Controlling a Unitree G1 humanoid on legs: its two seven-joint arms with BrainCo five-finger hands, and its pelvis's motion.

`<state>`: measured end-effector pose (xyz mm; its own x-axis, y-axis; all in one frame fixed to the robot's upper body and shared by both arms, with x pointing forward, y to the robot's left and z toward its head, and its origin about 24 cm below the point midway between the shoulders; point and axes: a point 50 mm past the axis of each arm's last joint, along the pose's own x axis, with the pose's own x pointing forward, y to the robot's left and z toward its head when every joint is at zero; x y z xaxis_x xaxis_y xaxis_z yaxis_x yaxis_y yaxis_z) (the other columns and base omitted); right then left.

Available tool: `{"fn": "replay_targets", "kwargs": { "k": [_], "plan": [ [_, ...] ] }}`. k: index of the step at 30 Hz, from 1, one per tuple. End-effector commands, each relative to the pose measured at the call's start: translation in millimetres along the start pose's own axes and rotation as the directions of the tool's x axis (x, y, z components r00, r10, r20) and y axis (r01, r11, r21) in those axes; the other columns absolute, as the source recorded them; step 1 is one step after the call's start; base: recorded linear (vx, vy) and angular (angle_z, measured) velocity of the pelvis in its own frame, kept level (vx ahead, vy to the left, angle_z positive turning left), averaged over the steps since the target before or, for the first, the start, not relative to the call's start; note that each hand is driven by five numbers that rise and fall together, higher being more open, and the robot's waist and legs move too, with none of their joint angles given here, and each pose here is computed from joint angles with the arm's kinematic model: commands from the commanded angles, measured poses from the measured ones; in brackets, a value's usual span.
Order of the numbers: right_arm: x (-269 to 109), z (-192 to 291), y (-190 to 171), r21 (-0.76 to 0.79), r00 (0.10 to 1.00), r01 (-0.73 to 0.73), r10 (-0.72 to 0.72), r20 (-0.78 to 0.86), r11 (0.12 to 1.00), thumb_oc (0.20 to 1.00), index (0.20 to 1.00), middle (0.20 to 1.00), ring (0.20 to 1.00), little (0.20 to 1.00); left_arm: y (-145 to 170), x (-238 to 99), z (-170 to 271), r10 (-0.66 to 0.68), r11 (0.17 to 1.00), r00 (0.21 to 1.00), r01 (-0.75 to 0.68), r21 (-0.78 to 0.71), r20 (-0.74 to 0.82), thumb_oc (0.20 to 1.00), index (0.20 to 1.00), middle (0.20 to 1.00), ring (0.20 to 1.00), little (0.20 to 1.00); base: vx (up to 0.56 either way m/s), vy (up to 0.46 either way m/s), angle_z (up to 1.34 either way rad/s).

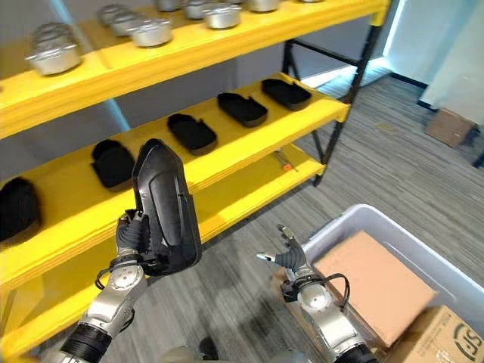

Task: Move parts from the plastic box to the shelf.

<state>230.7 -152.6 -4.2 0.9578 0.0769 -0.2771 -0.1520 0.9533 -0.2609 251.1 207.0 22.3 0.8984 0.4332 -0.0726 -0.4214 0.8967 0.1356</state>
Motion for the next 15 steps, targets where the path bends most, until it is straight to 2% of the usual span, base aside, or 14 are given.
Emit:
{"fn": "replay_targets", "kwargs": {
  "k": [1,8,12,15],
  "plan": [
    [5,32,-4,-0.021,0.988,0.006,-0.002,0.152,1.0,1.0,1.0,1.0,1.0,1.0,8,7,36,0.012,1.0,0.984,-0.009,-0.021,0.177,0.2,0.2,0.2,0.2,0.2,-0.18,0.367,0.6],
    [6,42,-1,-0.004,0.984,0.033,-0.032,0.173,0.999,1.0,1.0,1.0,1.0,1.0,13,8,37,0.011,1.0,0.983,-0.01,-0.008,0.183,0.2,0.2,0.2,0.2,0.2,-0.11,0.271,0.37],
    [3,40,-4,0.023,0.983,0.045,-0.048,0.176,0.999,1.0,1.0,1.0,1.0,1.0,10,12,38,-0.009,1.0,0.982,0.007,0.008,0.188,0.2,0.2,0.2,0.2,0.2,-0.01,0.132,0.47],
    [2,37,-7,0.02,0.982,0.037,-0.041,0.185,0.999,1.0,1.0,1.0,1.0,1.0,9,7,36,-0.011,1.0,0.983,0.01,0.004,0.182,0.2,0.2,0.2,0.2,0.2,0.03,0.032,0.96]
  ]
}}
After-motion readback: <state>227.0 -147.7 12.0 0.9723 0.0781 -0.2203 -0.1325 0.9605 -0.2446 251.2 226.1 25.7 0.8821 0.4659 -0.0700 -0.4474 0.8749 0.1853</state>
